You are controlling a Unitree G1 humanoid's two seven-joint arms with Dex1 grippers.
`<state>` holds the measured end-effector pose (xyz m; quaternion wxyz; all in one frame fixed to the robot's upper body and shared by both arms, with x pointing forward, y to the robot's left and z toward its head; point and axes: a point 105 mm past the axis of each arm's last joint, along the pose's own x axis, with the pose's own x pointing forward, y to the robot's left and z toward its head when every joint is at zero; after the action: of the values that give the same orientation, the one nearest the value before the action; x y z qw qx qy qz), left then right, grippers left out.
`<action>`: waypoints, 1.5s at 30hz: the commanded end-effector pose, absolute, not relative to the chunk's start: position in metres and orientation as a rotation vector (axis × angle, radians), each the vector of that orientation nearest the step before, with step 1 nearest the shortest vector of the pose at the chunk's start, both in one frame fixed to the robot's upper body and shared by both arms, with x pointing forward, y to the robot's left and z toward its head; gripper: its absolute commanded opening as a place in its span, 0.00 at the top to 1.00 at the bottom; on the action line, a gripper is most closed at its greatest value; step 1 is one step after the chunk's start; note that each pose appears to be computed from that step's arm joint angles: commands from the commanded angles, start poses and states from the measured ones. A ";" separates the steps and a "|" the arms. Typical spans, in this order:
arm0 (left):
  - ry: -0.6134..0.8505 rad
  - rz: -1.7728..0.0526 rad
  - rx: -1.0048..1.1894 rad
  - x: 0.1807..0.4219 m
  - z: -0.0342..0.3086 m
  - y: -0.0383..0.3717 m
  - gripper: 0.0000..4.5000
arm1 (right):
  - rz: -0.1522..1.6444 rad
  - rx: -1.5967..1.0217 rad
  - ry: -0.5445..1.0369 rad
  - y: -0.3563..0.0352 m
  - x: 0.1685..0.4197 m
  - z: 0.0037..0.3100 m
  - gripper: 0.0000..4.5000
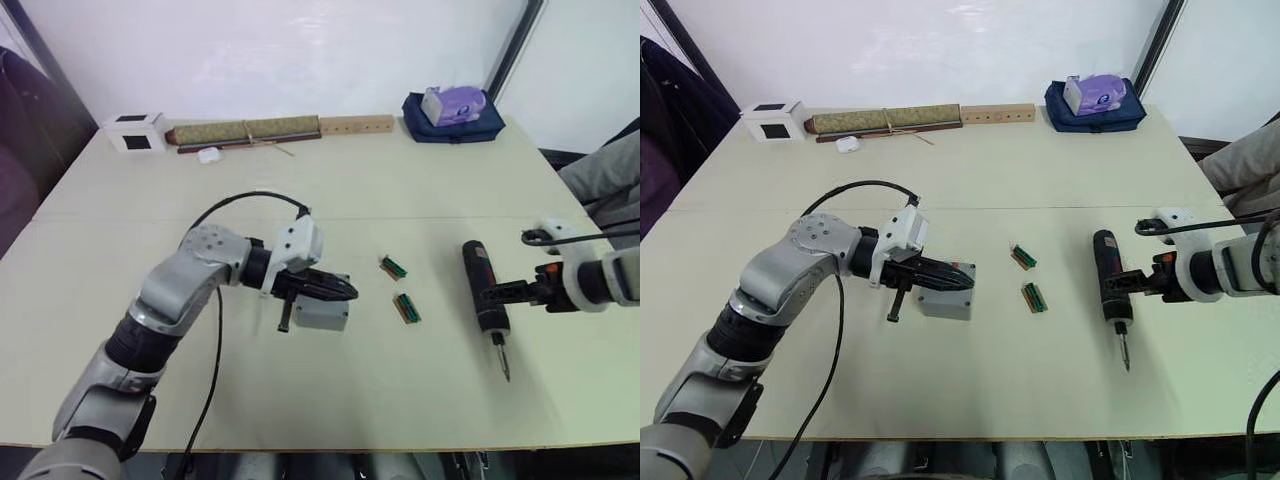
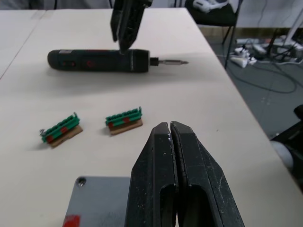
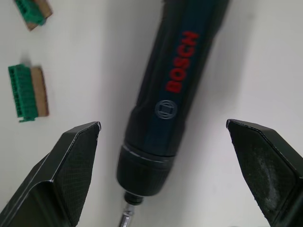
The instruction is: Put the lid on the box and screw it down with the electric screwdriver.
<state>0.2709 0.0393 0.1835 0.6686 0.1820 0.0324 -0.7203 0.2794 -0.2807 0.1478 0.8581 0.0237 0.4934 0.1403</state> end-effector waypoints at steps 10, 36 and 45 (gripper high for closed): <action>0.061 -1.540 0.413 0.276 0.188 0.049 1.00 | 0.244 0.051 1.138 -0.284 0.282 0.118 0.01; 0.162 -1.327 0.391 0.322 0.178 0.091 1.00 | 0.485 0.086 0.188 -0.239 0.354 0.263 0.61; 0.190 -1.371 0.407 0.321 0.181 0.088 1.00 | 0.664 0.280 -0.155 -0.162 0.323 0.280 0.61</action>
<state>0.3221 0.0930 0.1709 0.7587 0.1741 0.1016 -0.6194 0.3414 -0.1672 0.2375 0.9435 0.1433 0.0233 0.2977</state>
